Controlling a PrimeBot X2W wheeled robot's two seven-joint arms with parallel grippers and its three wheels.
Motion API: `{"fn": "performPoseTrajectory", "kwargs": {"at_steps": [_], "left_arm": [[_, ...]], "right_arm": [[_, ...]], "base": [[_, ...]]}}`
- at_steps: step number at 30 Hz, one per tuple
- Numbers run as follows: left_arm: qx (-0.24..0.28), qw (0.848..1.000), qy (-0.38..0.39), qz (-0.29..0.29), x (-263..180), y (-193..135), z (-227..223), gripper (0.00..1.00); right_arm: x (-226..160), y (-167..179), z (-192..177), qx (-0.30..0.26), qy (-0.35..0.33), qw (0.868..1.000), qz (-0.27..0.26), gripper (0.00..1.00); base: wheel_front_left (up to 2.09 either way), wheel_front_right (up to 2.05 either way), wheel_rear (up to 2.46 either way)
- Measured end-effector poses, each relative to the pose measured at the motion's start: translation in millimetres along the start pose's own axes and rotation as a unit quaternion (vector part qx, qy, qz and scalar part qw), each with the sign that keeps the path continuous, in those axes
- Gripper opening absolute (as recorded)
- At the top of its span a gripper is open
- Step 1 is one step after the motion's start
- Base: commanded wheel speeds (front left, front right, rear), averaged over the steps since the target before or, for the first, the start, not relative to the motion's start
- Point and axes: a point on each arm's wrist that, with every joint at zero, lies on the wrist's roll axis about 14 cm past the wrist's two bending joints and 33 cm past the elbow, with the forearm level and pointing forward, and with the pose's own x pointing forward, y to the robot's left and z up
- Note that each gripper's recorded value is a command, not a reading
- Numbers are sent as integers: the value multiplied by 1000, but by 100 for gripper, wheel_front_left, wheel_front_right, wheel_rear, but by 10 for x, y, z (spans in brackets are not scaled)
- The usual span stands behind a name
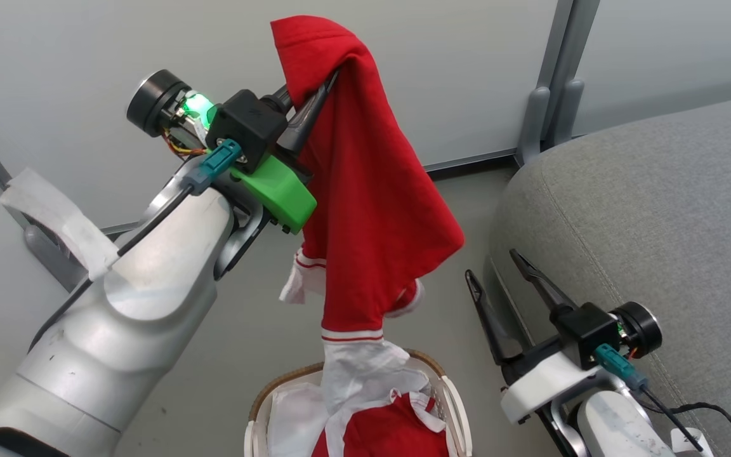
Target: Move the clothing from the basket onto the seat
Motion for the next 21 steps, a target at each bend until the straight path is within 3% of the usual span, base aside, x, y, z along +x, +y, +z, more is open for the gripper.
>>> {"fn": "performPoseTrajectory", "kwargs": {"at_steps": [12,21], "left_arm": [[19,998,-43,-35,76,-200,419,0],[16,997,-59,-57,59,-369,549,0]], "right_arm": [[122,401,-70,-1,12,998,65,100],[376,630,83,-20,-9,993,113,100]], "base": [[0,0,0],[0,0,0]]}}
